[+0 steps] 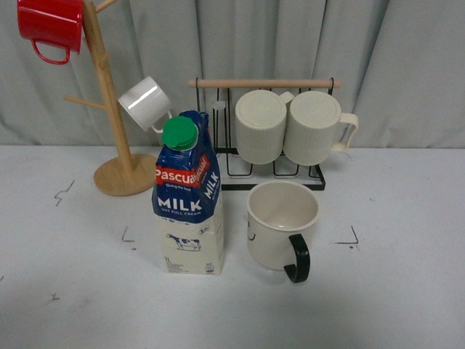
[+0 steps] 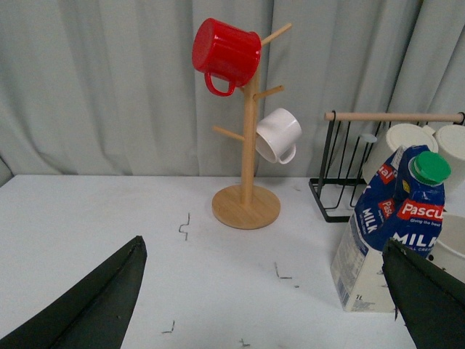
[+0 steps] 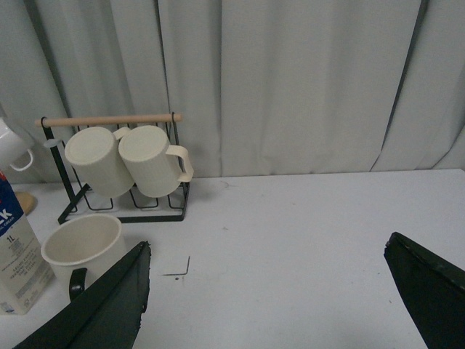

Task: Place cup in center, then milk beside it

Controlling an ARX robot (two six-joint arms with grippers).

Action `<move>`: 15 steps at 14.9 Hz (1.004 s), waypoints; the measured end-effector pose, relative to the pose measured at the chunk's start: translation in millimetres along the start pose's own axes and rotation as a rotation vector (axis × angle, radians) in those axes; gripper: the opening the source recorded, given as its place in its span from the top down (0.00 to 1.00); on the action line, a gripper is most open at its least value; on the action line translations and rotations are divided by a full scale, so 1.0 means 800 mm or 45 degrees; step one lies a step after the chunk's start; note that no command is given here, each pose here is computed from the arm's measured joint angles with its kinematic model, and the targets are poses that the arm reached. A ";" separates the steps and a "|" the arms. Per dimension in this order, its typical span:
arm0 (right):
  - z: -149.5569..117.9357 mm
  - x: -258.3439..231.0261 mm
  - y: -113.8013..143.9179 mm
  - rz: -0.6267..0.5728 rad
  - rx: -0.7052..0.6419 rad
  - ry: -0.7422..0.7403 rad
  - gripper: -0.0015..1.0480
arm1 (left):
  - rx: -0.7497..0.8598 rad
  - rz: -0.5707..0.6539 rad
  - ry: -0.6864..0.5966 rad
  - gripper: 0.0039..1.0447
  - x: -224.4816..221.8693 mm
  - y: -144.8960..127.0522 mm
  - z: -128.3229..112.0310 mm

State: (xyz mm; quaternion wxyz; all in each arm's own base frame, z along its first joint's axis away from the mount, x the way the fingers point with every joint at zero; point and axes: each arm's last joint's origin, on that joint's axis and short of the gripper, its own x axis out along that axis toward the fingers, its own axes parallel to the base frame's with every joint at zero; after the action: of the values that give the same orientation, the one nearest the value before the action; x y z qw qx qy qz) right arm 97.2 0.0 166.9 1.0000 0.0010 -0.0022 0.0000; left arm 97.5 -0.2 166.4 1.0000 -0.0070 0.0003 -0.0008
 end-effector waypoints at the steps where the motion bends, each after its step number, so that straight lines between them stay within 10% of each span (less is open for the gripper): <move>1: 0.000 0.000 0.000 0.000 0.000 0.000 0.06 | 0.000 0.000 0.000 0.06 0.000 0.000 0.000; 15: 0.000 0.000 0.000 0.000 0.000 0.000 0.06 | 0.000 0.000 0.000 0.06 0.000 0.000 0.000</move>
State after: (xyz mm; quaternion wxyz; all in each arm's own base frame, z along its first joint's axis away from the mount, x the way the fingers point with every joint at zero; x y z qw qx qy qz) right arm 97.2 0.0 166.9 1.0000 0.0010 -0.0022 -0.0002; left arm 97.5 -0.2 166.4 1.0000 -0.0070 0.0003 -0.0008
